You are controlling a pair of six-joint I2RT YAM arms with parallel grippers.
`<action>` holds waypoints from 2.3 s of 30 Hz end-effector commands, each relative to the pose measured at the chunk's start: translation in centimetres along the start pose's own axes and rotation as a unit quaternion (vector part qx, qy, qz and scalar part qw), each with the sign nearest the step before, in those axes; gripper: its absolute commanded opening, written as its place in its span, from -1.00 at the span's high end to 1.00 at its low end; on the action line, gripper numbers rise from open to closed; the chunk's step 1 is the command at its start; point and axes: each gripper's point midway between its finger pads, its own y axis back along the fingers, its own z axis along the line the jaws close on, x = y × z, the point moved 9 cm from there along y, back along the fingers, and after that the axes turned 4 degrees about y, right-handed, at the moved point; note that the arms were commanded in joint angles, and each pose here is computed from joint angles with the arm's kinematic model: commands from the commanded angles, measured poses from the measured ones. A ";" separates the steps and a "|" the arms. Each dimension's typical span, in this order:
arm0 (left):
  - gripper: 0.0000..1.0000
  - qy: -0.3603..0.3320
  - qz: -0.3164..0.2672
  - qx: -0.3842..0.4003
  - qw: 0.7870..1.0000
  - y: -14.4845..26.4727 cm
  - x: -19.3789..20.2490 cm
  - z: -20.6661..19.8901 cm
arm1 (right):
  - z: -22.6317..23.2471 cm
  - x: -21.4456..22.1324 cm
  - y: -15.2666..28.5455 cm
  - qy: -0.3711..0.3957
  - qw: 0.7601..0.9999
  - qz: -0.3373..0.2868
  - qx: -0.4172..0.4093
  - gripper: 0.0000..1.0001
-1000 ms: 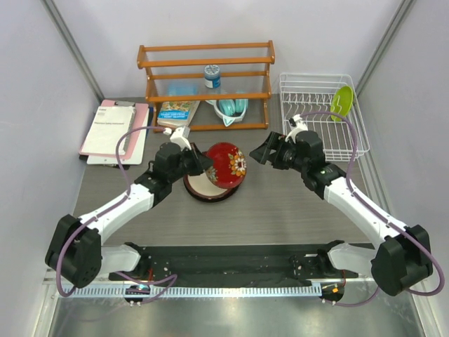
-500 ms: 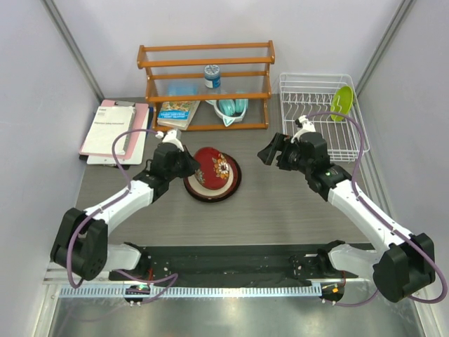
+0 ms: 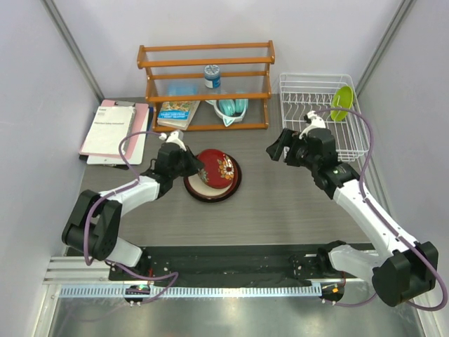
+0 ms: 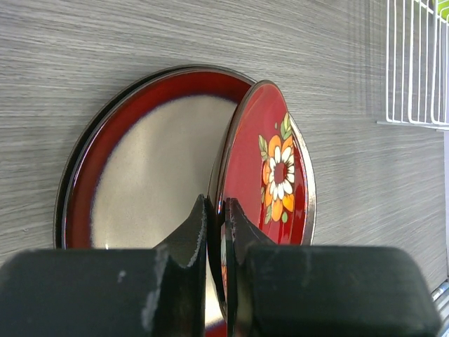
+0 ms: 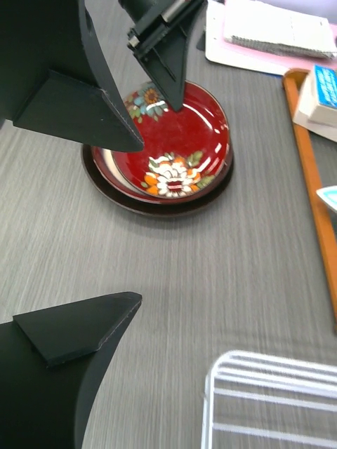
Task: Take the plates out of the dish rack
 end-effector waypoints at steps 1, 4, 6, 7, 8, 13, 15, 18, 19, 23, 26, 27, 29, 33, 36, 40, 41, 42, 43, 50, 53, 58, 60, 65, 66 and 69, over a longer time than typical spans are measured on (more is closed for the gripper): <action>0.93 -0.007 0.020 -0.030 0.999 -0.2 1.3 1.4 | -0.1 -2.9 1.5 0.024 0.998 -0.051 0.026 -0.74; 0.77 -0.008 0.030 -0.051 0.998 0.2 1.6 1.9 | -1.3 -4.2 1.8 0.031 0.994 -0.070 0.080 -0.75; 0.76 -0.014 0.023 -0.064 0.998 0.4 1.4 2.1 | -2.0 -5.1 1.9 0.034 0.991 -0.076 0.107 -0.75; 0.47 -0.017 0.023 -0.071 0.997 0.7 1.5 2.2 | -2.5 -5.4 1.9 0.040 0.988 -0.081 0.127 -0.75; 0.29 -0.020 0.022 -0.077 0.997 0.8 1.4 2.3 | -2.8 -5.6 1.7 0.044 0.986 -0.080 0.137 -0.74; 0.14 -0.031 0.010 -0.095 0.995 1.3 1.2 2.7 | -4.1 -7.7 1.7 0.046 0.979 -0.098 0.172 -0.74; 0.13 -0.034 0.012 -0.100 0.994 1.3 1.2 2.8 | -4.3 -8.4 1.5 0.046 0.978 -0.101 0.176 -0.75; 0.10 -0.036 0.008 -0.111 0.993 1.4 1.2 3.0 | -5.3 -9.7 1.2 0.047 0.969 -0.112 0.216 -0.76; 0.08 -0.037 0.012 -0.122 0.992 1.6 1.2 3.1 | -5.9 -10.2 1.4 0.043 0.962 -0.120 0.241 -0.80; -0.02 -0.042 -0.013 -0.135 0.990 3.1 0.2 2.7 | -8.8 -12.7 -0.1 0.041 0.935 -0.137 0.324 -0.89; -0.21 -0.049 -0.043 -0.114 0.991 5.3 -1.2 1.2 | -11.5 -14.3 -2.0 0.044 0.917 -0.127 0.376 -0.90; -0.25 -0.050 -0.062 -0.095 0.992 6.6 -2.1 0.2 | -12.2 -14.9 -2.3 0.047 0.914 -0.123 0.383 -0.90; -0.42 -0.060 -0.067 -0.060 0.994 7.8 -2.7 -1.0 | -14.7 -16.5 -3.7 0.045 0.903 -0.125 0.409 -0.90; -0.91 -0.078 -0.084 0.029 0.993 10.2 -3.9 -3.7 | -19.1 -19.1 -6.5 0.044 0.894 -0.112 0.431 -0.90; -0.99 -0.087 -0.085 0.082 0.989 10.7 -4.3 -5.0 | -21.1 -20.3 -9.4 0.026 0.913 -0.111 0.391 -0.87; -0.99 -0.084 -0.066 0.112 0.988 10.2 -4.0 -5.5 | -23.4 -21.4 -12.2 0.036 0.918 -0.105 0.381 -0.82; -0.99 -0.083 -0.069 0.119 0.987 9.9 -4.1 -5.6 | -23.3 -22.6 -12.3 0.043 0.921 -0.117 0.369 -0.78; -0.99 -0.080 -0.067 0.124 0.987 9.8 -4.0 -5.7 | -24.1 -22.1 -13.5 0.048 0.923 -0.103 0.368 -0.76; -0.99 -0.080 -0.064 0.124 0.987 9.6 -4.0 -5.7 | -24.2 -22.4 -13.8 0.054 0.923 -0.103 0.366 -0.75; -0.99 -0.083 -0.065 0.108 0.989 8.6 -3.8 -5.1 | -25.6 -22.8 -15.5 0.063 0.922 -0.087 0.373 -0.44; -0.99 -0.083 -0.062 0.109 0.989 8.3 -3.8 -5.2 | -26.7 -21.9 -15.8 0.055 0.917 -0.076 0.388 -0.38; -0.99 -0.083 -0.061 0.107 0.989 8.0 -3.7 -4.9 | -28.1 -20.3 -16.4 0.054 0.915 -0.052 0.395 -0.43; -0.99 -0.084 -0.060 0.104 0.989 7.9 -3.6 -4.8 | -28.7 -19.9 -16.4 0.053 0.915 -0.048 0.397 -0.43; -0.99 -0.082 -0.057 0.094 0.991 7.3 -3.4 -4.4 | -29.9 -19.2 -16.8 0.047 0.919 -0.037 0.391 -0.24; -0.99 -0.082 -0.055 0.092 0.991 7.1 -3.4 -4.4 | -30.0 -19.0 -17.0 0.046 0.919 -0.035 0.390 -0.13; -0.99 -0.081 -0.050 0.087 0.992 6.6 -3.4 -4.3 | -30.2 -18.9 -17.5 0.047 0.923 -0.031 0.381 0.36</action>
